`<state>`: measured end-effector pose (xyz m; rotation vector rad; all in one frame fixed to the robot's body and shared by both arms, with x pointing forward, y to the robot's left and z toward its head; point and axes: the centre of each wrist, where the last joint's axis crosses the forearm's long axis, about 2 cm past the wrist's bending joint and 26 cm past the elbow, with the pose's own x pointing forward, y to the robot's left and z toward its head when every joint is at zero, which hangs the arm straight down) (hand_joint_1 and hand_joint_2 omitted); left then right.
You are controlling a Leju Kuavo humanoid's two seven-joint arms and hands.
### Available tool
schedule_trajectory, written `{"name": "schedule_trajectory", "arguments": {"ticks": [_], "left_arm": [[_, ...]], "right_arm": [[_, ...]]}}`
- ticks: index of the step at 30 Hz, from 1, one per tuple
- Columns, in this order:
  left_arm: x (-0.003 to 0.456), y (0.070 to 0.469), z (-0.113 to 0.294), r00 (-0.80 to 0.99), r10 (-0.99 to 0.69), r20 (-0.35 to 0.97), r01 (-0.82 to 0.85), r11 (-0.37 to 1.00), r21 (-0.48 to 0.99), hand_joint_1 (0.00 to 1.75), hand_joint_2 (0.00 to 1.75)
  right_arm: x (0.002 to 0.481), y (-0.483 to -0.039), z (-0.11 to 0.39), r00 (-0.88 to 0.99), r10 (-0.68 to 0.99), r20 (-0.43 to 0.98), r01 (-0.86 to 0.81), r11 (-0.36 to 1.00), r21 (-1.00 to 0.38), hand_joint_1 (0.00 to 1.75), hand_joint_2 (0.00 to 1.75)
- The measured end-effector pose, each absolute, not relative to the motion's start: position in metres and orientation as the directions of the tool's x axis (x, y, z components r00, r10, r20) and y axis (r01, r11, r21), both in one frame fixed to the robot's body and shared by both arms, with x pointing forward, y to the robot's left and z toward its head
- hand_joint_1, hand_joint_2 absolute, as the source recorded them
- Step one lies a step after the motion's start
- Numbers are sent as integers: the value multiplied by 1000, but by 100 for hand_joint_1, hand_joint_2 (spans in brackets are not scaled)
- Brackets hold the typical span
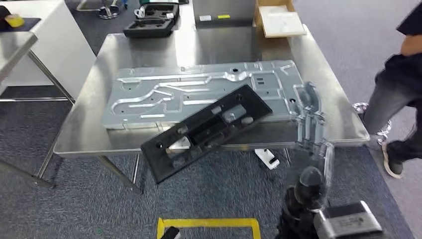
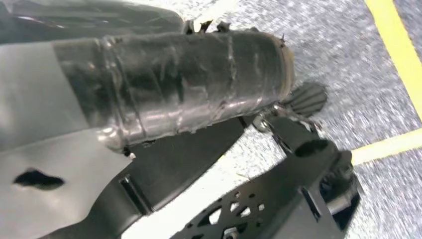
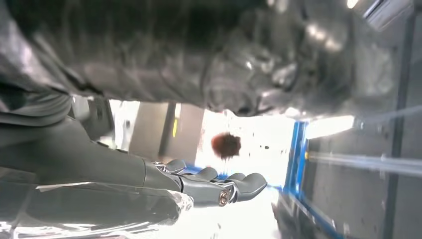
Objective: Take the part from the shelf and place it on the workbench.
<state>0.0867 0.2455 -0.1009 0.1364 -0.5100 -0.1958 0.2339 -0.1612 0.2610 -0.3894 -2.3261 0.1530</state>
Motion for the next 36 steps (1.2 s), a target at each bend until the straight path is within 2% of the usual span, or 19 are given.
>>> {"name": "schedule_trajectory", "arguments": {"ticks": [9, 36], "left_arm": [[86, 239, -100, 855, -200, 478, 139, 977, 161, 0, 0], [87, 239, -100, 855, -186, 484, 119, 979, 165, 0, 0]], "right_arm": [[228, -146, 262, -617, 179, 766, 43, 980, -195, 0, 0], [228, -135, 266, -612, 112, 783, -23, 987, -158, 0, 0]]}}
